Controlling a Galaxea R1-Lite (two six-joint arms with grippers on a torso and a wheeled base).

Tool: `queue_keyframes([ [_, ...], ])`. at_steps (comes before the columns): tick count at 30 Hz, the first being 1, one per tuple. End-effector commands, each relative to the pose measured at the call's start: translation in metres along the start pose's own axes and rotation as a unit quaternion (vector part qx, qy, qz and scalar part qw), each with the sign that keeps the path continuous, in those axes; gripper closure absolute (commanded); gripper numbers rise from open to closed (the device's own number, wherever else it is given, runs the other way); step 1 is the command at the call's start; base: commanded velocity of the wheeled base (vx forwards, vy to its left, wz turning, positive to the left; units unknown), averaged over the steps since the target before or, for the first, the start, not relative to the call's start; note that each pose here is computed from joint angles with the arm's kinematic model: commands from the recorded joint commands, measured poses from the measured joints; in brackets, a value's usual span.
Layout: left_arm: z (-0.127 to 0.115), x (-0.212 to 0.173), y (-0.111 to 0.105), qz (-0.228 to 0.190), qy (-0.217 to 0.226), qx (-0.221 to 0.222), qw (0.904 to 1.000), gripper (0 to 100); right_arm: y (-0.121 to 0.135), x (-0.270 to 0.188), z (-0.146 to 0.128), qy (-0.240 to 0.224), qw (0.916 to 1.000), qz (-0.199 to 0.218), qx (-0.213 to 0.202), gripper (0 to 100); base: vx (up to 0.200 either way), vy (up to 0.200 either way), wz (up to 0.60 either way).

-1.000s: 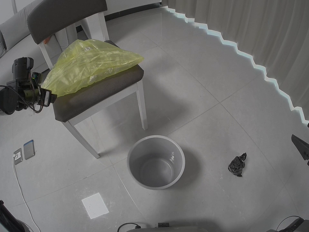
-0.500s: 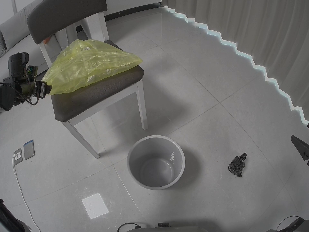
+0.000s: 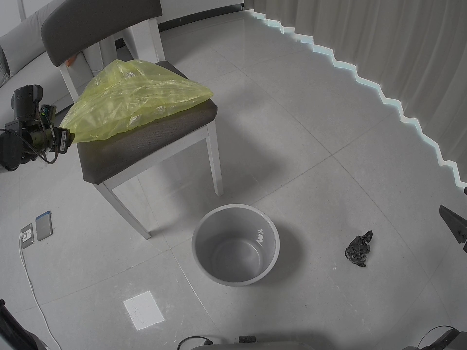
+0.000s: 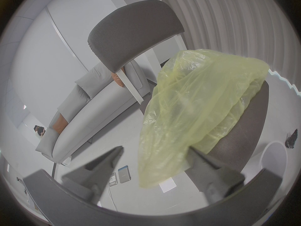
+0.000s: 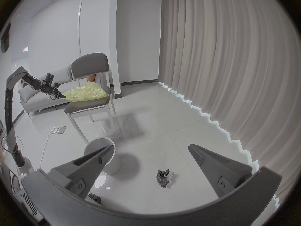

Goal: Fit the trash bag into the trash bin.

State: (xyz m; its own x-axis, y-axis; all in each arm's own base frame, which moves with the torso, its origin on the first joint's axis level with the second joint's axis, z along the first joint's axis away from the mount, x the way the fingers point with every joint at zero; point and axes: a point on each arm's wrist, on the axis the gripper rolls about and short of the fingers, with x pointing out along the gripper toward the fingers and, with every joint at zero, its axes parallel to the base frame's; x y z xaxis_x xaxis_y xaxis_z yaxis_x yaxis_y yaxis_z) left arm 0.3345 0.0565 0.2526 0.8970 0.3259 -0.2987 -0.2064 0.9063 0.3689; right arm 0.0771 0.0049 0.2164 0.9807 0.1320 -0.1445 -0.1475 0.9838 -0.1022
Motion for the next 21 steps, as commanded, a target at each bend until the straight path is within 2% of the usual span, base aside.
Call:
queue_keyframes([
  [1, 0.003, 0.002, 0.002, 0.002, -0.005, -0.001, 1.0, 100, 0.0, 0.0, 0.0, -0.001, 1.0, 0.002, 0.0, 0, 0.0, 0.0, 0.0],
  [10, 0.015, -0.008, 0.003, 0.0, -0.028, -0.012, 0.9995, 100, 0.0, 0.0, 0.003, -0.007, 1.0, 0.001, 0.0, 0, 0.0, 0.0, 0.0],
  [14, 0.033, -0.037, -0.008, -0.055, -0.076, -0.028, 0.9952, 100, 0.001, -0.001, 0.007, -0.019, 0.9997, 0.011, 0.011, 0, 0.0, 0.0, 0.0],
  [15, 0.033, -0.037, -0.008, -0.055, -0.076, -0.028, 0.9952, 100, 0.001, -0.001, 0.007, -0.019, 0.9997, 0.011, 0.011, 0, 0.0, 0.0, 0.0],
  [16, 0.042, -0.051, -0.013, -0.08, -0.1, -0.026, 0.9914, 100, 0.004, 0.001, 0.009, -0.023, 0.9991, 0.033, 0.016, 0, 0.0, 0.0, 0.0],
  [21, 0.06, -0.076, -0.027, -0.124, -0.138, -0.02, 0.9823, 100, 0.013, 0.009, 0.029, -0.037, 0.9955, 0.084, 0.027, 0, 0.0, 0.0, 0.0],
])
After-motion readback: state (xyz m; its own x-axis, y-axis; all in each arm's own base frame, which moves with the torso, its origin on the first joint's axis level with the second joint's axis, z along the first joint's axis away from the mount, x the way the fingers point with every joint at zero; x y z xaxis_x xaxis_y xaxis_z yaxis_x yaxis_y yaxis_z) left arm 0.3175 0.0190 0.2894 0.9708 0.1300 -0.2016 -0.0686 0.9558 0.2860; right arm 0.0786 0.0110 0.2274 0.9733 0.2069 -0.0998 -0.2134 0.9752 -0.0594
